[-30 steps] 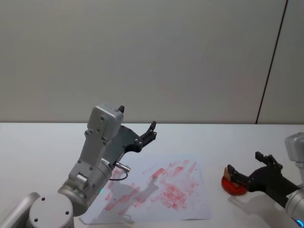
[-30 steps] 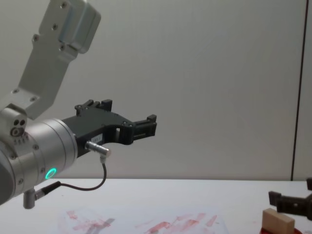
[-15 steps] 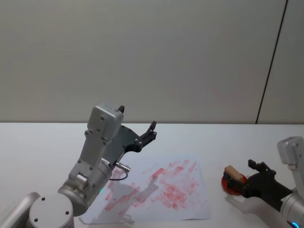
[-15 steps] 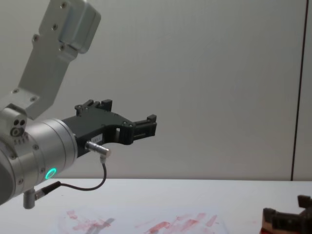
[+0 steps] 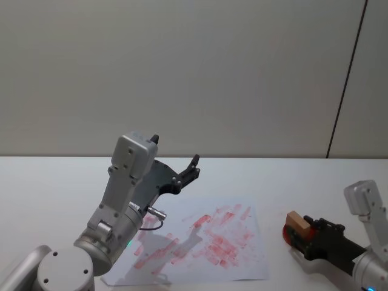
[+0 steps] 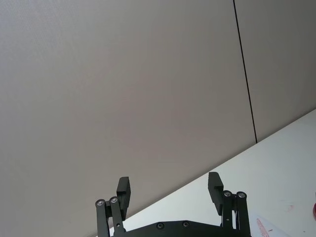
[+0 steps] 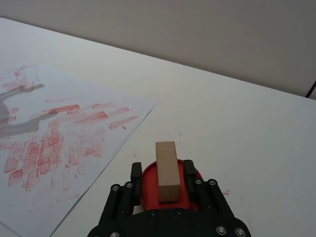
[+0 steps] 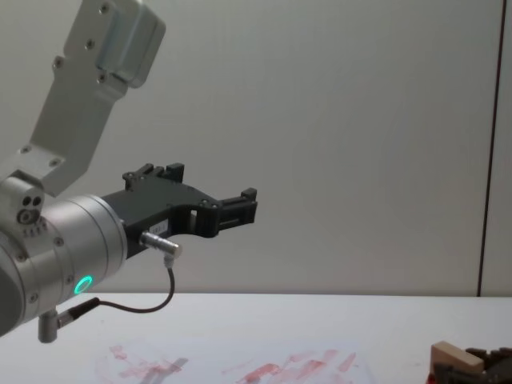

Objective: Use the one hand to pick up the stamp and affix it onto the A4 paper.

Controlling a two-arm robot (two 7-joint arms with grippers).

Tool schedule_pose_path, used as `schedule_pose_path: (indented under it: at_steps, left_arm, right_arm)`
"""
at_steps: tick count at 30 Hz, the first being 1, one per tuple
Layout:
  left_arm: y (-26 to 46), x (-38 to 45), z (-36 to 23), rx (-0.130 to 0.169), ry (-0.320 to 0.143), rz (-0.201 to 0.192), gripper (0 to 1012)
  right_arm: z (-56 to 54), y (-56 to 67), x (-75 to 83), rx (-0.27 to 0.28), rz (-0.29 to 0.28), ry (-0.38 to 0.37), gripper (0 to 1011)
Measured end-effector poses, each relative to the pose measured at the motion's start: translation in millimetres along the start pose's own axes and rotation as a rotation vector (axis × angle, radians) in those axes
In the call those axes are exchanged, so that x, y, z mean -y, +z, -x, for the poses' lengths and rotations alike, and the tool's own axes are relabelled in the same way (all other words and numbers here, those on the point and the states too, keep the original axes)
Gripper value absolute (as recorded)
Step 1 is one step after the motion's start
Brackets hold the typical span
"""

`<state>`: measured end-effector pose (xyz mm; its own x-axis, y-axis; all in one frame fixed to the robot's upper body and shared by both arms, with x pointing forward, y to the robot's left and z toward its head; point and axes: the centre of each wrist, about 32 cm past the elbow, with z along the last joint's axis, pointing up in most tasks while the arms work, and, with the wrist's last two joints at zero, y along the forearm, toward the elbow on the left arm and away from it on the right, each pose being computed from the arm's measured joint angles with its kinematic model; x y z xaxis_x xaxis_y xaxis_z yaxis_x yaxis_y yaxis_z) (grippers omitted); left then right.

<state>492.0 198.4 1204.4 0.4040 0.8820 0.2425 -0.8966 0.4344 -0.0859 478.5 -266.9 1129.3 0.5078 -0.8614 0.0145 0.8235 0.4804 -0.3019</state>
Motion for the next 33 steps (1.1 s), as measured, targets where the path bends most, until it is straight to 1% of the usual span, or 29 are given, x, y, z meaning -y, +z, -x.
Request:
schedule_pose_path:
  at_steps: [1, 4, 5, 6, 7, 9, 11, 16, 22, 27, 33]
  left_arm:
    - [0.0, 0.0, 0.0, 0.000, 0.000, 0.000, 1002]
    - [0.0, 0.0, 0.0, 0.000, 0.000, 0.000, 1002]
    - [0.0, 0.0, 0.0, 0.000, 0.000, 0.000, 1003]
    - [0.0, 0.0, 0.0, 0.000, 0.000, 0.000, 1002]
    - [0.0, 0.0, 0.0, 0.000, 0.000, 0.000, 1002]
    - [0.0, 0.0, 0.0, 0.000, 0.000, 0.000, 1002]
    - [0.0, 0.0, 0.0, 0.000, 0.000, 0.000, 1002]
    - [0.0, 0.0, 0.0, 0.000, 0.000, 0.000, 1003]
    - [0.0, 0.0, 0.0, 0.000, 0.000, 0.000, 1003]
    - [0.0, 0.0, 0.0, 0.000, 0.000, 0.000, 1002]
    - [0.0, 0.0, 0.0, 0.000, 0.000, 0.000, 1003]
  right_arm:
    - [-0.1, -0.3, -0.4, 0.000, 0.001, 0.001, 534]
    - [-0.1, -1.2, -1.9, -0.002, 0.005, 0.005, 404]
    - [-0.2, -1.3, -2.2, -0.001, 0.006, 0.006, 387]
    - [-0.3, -1.4, -2.4, -0.001, 0.006, 0.006, 343]
    - [-0.3, -1.5, -2.8, -0.001, 0.007, 0.006, 330]
    - [-0.3, -1.6, -3.5, 0.000, 0.005, 0.006, 232]
    - [-0.2, -1.0, -4.2, 0.004, -0.001, 0.007, 216]
    - [0.4, 0.7, -5.1, 0.016, -0.021, 0.002, 216]
    - [3.2, 8.7, -5.4, 0.038, -0.064, 0.007, 216]
    - [7.6, 15.4, -6.6, 0.054, -0.093, 0.035, 216]
    - [15.1, 20.5, -8.9, 0.072, -0.108, 0.089, 216]
